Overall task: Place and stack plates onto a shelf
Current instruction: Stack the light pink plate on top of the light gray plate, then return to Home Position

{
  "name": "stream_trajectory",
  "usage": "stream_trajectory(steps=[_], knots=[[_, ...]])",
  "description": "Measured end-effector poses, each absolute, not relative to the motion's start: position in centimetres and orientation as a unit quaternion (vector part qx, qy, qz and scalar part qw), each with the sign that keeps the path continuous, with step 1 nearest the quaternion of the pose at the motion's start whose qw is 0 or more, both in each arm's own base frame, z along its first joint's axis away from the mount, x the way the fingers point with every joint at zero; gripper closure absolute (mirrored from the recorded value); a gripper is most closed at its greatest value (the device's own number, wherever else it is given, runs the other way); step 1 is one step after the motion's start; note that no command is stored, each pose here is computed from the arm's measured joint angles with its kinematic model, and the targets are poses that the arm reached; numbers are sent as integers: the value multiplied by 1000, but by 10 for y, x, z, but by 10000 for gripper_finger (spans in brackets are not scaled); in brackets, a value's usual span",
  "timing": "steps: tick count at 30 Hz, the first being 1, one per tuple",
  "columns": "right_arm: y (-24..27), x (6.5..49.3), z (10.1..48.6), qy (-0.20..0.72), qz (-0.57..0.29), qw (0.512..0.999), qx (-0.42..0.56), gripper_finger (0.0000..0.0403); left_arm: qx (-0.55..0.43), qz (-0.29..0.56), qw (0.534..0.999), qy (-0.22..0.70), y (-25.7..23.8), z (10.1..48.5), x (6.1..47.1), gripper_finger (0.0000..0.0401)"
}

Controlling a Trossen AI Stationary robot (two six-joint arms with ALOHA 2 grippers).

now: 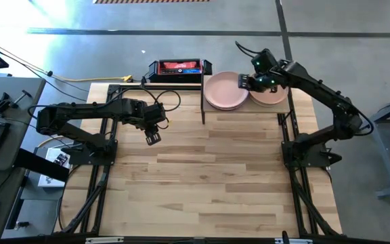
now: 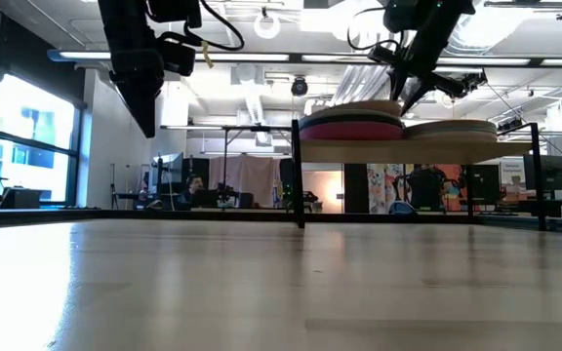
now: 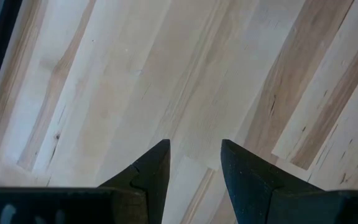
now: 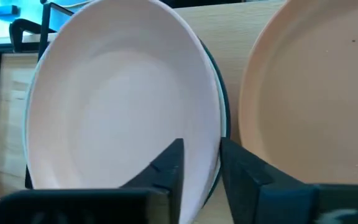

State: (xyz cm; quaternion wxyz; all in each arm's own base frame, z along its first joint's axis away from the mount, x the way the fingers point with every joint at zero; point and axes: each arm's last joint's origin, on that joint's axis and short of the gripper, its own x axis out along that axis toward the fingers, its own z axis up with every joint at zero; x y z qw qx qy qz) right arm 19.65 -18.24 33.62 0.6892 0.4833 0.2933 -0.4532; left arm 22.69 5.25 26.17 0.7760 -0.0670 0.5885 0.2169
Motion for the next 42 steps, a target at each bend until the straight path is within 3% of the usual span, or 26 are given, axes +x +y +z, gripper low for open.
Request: stream_trajectory(steps=[8,17,22,32,36,42], knots=[[-183,196,336,296,-427,692,502,271,-67,217,776,588,52,262,227,270],[-175,199,339,314,-330,713,533,261,-65,216,775,591,52,262,226,270],[-144,209,350,344,-283,771,456,261,-73,224,787,570,51,271,219,270],[-69,212,376,333,-307,850,267,261,-96,253,840,470,44,306,179,270],[-47,218,380,320,-301,876,202,261,-113,247,870,411,37,296,150,270],[-17,236,389,268,-214,928,143,261,-141,187,928,291,26,272,114,270]])
